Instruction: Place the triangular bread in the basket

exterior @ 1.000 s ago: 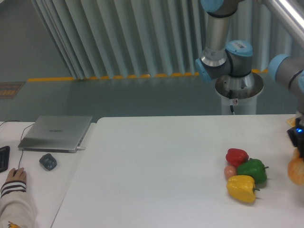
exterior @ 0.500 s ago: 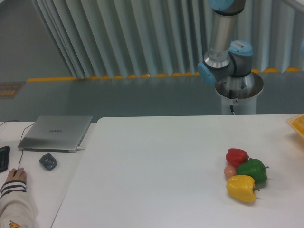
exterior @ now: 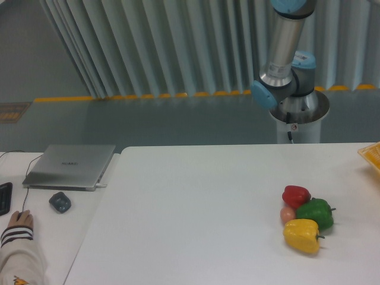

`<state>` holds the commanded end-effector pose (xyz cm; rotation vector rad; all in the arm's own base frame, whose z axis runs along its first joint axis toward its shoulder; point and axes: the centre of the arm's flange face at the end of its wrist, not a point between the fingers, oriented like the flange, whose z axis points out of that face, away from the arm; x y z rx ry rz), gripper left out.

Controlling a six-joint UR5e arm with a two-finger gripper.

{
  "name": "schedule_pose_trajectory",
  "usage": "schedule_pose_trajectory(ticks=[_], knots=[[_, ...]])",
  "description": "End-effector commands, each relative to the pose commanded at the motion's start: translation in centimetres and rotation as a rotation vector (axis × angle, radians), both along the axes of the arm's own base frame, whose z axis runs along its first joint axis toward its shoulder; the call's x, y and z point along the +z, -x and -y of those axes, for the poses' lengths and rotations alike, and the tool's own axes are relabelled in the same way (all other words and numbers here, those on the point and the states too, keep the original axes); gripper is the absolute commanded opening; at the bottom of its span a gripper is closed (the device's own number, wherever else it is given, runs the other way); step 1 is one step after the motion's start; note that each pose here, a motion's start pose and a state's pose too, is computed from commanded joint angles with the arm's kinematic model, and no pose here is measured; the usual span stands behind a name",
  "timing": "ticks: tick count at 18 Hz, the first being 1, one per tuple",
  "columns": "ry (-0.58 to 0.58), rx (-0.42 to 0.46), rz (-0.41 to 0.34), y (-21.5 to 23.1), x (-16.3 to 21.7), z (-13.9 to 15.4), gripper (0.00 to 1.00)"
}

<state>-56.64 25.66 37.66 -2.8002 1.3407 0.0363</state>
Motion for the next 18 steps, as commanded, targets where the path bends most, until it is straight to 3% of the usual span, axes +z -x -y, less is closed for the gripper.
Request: schedule_pose_trajectory(ticks=[7,10,12,18], knots=[[-0.011,0.02,-0.007,-0.4,0.6,-0.6,1.0],[-0.059,0.029,0.003,-1.6,1.6,-2.0,1.0],[-0.048,0.089,-0.007,-2.9,2.8,-3.4,1.0],[-0.032,0.077,-0.043,-5.9,4.6,-7.6,1.0]])
